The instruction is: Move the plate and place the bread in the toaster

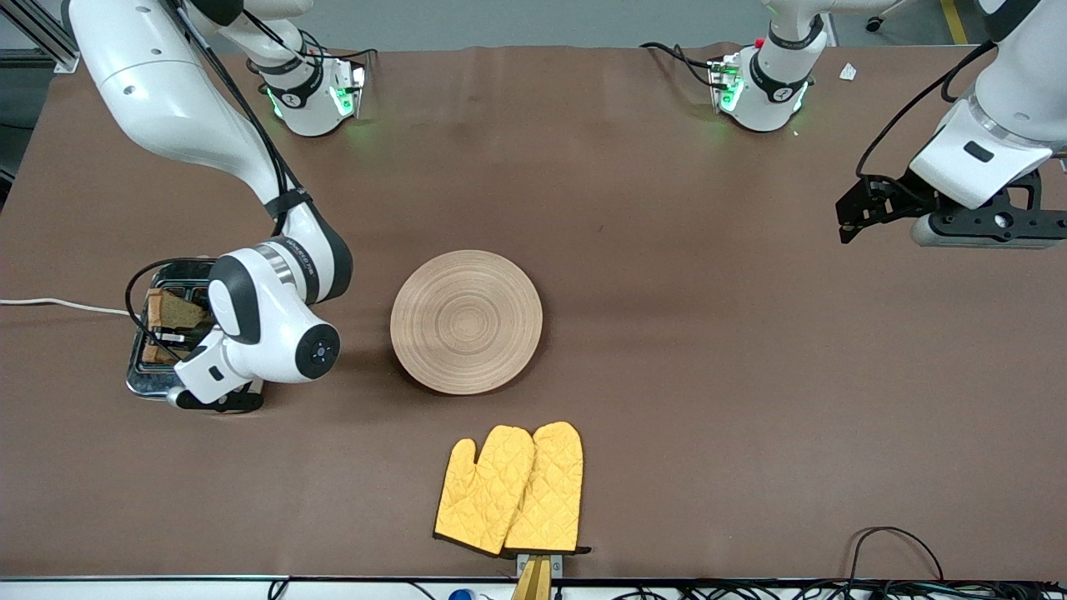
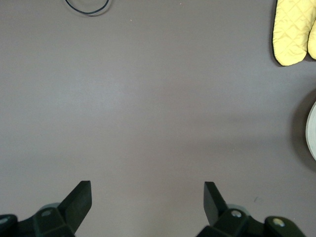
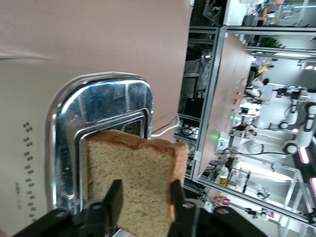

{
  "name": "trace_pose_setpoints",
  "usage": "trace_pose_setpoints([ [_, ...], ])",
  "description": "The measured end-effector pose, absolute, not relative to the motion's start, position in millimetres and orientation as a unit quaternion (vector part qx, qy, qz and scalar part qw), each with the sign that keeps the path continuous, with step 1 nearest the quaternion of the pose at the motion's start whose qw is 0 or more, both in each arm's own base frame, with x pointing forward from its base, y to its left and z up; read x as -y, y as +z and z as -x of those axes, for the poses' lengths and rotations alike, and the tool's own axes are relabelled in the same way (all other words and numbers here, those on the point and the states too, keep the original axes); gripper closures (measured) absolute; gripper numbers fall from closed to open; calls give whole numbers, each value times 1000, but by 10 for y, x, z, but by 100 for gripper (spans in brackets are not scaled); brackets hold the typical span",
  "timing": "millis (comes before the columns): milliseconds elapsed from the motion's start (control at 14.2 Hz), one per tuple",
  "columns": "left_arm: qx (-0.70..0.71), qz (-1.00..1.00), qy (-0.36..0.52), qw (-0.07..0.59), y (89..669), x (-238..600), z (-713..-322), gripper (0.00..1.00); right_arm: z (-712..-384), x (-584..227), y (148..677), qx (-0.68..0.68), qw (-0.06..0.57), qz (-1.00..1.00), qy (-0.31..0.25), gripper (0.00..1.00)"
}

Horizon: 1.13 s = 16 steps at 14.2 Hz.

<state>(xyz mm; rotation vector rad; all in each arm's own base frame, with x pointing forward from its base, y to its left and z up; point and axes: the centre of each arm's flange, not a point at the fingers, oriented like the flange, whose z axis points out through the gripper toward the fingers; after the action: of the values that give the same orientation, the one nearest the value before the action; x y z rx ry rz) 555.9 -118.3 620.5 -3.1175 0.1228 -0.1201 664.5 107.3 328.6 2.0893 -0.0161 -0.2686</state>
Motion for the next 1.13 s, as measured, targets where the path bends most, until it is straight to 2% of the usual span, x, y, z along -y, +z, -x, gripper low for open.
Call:
trace_pose_setpoints([
  [211,-39,999,-36,10,6171,1179,-5579,0,-6662,-1131,3403,25,440,-889,-121,15],
  [352,-39,999,-35,10,6163,1179,-5583,0,-6670,-1178,3568,39,394,-910,-125,0],
  [775,-39,999,-32,9,6108,1184,-5618,0,-6592,-1205,4424,73,228,-964,-119,0],
  [1127,-39,999,-36,9,6130,1178,-5622,0,-6412,-451,5490,80,62,-991,-88,0],
])
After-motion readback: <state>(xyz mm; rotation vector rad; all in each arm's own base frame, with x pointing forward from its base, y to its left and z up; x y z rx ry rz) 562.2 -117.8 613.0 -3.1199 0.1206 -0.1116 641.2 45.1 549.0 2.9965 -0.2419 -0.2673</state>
